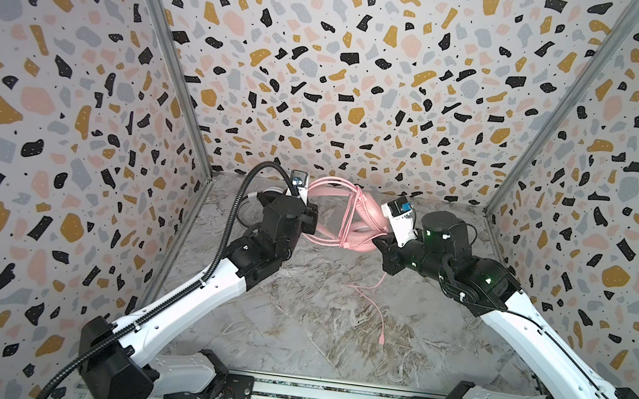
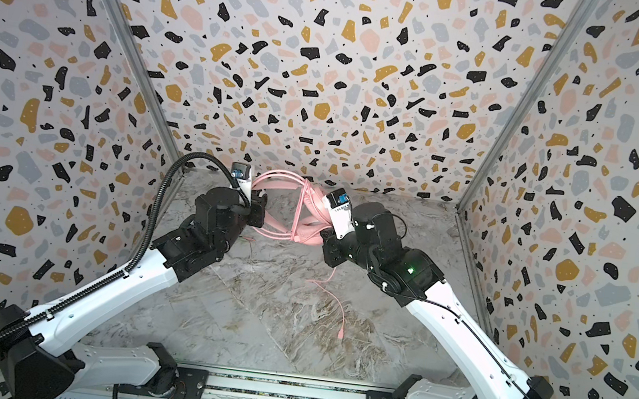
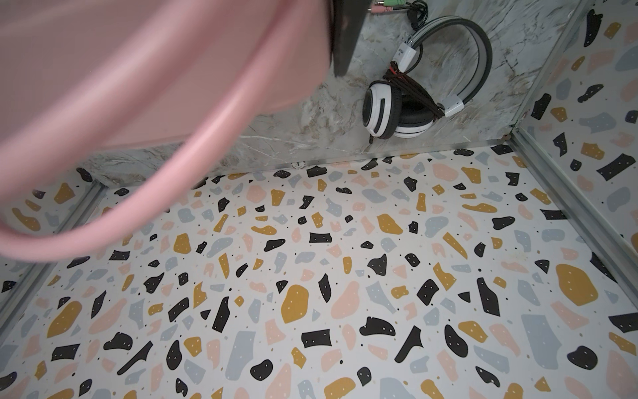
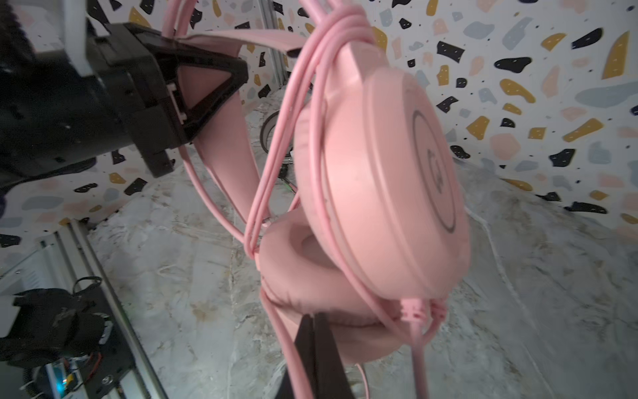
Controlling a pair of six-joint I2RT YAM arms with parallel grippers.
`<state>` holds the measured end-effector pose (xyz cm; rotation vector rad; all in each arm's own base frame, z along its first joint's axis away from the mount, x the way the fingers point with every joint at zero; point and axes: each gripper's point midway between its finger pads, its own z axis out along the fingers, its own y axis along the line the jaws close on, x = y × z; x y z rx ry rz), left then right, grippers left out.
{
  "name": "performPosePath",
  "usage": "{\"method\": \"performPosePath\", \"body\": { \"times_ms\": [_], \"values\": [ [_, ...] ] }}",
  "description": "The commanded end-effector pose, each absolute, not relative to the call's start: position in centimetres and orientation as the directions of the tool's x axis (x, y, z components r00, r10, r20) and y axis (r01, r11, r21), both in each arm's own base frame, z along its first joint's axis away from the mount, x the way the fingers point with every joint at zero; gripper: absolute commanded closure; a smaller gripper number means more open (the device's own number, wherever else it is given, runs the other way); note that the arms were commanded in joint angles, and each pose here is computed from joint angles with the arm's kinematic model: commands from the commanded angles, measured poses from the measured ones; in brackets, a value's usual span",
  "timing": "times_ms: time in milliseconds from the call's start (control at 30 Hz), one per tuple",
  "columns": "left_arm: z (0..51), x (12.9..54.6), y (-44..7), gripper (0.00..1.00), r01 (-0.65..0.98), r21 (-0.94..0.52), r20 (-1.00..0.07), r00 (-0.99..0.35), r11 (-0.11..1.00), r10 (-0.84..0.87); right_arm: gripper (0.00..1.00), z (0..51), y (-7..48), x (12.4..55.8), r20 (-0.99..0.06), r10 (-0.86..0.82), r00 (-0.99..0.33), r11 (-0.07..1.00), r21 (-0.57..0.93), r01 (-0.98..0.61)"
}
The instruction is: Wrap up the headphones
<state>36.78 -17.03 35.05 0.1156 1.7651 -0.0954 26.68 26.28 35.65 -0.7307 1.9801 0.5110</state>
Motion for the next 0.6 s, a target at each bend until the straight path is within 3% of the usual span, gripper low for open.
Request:
{"method": "performPosePath", "body": {
  "times_ms": [0,333,567],
  "values": [
    [32.6,36.2,-14.1,1.00,0.049,0.140,-0.958,-0.247,0.989,0.148,0.96,42.4,22.1,28.6,-0.944,-0.238,-0.227,0.849,-0.089,-0.521],
    [32.2,35.4,-13.2,1.00,0.031,0.156,-0.953,-0.258,0.987,0.159,0.96,47.7,19.4,29.8,-0.965,-0.244,-0.096,0.908,-0.192,-0.372],
    [33.9,34.9,-12.2,1.00,-0.008,0.111,-0.970,-0.217,0.994,0.106,0.96,50.0,19.6,28.9,-0.990,-0.139,-0.026,0.907,-0.117,-0.404]
  ]
}}
